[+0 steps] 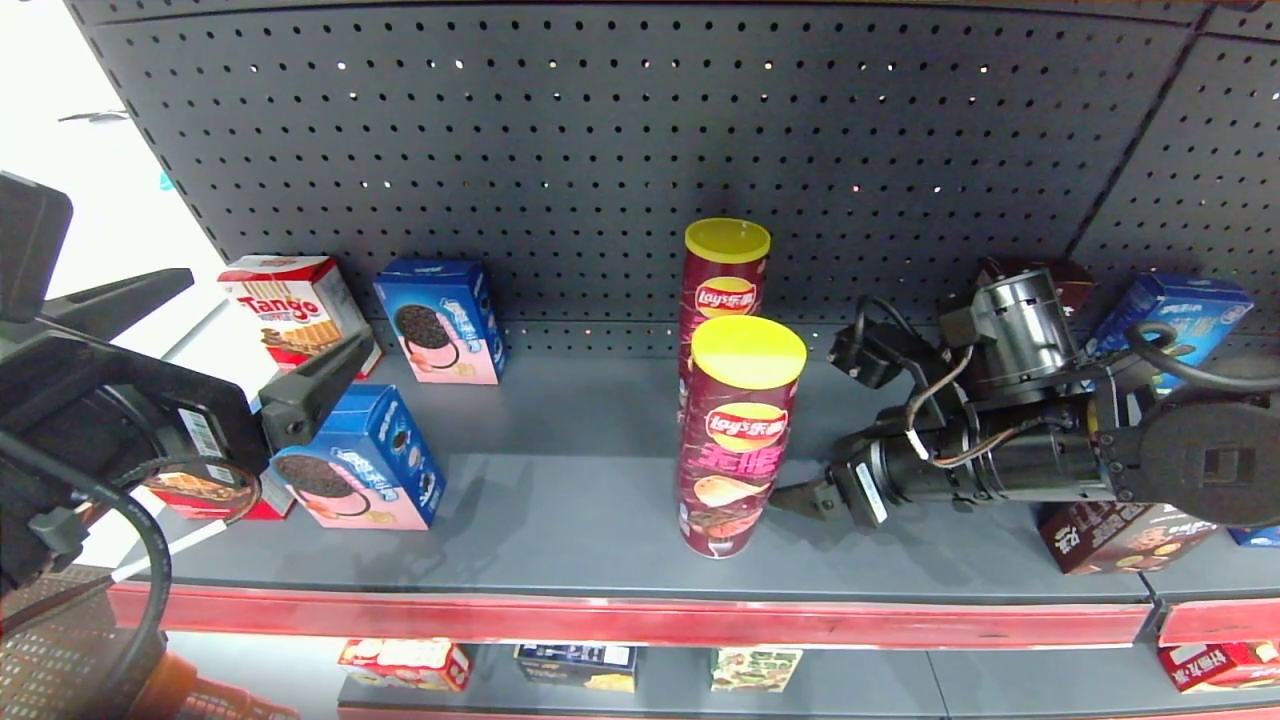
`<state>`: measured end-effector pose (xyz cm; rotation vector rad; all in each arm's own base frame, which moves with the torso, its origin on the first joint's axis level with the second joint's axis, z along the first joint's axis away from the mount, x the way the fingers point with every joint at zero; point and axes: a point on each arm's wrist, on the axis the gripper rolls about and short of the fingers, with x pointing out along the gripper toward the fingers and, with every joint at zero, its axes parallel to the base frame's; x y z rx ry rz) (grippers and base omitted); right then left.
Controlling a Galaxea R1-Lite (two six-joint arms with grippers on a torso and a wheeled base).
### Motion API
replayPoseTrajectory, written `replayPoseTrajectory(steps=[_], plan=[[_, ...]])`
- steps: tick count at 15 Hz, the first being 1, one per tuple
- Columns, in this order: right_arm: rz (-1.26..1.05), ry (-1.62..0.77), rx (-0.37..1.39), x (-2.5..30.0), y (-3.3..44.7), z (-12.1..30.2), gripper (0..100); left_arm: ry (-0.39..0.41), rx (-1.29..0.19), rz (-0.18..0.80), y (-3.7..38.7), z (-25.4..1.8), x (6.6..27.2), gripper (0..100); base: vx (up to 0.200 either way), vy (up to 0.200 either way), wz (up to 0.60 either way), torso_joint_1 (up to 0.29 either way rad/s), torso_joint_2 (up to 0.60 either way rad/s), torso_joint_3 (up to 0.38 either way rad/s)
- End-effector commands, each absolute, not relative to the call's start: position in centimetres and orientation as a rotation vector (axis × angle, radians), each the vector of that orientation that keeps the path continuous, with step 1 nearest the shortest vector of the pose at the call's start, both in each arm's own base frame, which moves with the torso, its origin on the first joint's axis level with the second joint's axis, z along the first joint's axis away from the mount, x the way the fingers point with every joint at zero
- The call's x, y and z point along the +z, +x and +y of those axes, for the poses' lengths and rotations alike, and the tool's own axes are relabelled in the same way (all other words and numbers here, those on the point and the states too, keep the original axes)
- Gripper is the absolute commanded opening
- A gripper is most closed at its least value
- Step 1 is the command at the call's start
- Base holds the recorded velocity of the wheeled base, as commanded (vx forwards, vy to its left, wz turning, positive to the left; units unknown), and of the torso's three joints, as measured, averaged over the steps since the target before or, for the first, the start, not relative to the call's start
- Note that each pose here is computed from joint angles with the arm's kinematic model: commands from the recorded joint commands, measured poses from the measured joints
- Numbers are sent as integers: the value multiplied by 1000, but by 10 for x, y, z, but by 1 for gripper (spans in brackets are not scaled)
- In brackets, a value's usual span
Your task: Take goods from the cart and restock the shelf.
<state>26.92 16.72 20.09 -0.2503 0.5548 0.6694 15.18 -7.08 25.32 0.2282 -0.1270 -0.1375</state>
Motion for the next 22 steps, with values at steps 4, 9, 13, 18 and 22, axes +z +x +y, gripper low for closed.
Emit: replayPoseTrajectory(steps=[4,9,13,18,22], plan=[[556,-251,671,200,271,168,100,229,-136,-126,152,-71,253,100,0,0,0,0,0,0],[481,-229,665,219,263,162,100,226,-134,-127,147,-68,251,100,0,0,0,0,0,0],[376,-199,655,249,241,147,100,223,-135,-136,135,-62,248,100,0,0,0,0,0,0],[226,-148,617,283,176,109,100,198,-142,-195,97,-44,241,100,0,0,0,0,0,0],[137,-129,586,290,129,78,100,213,-170,-201,76,-36,223,100,0,0,0,0,0,0]])
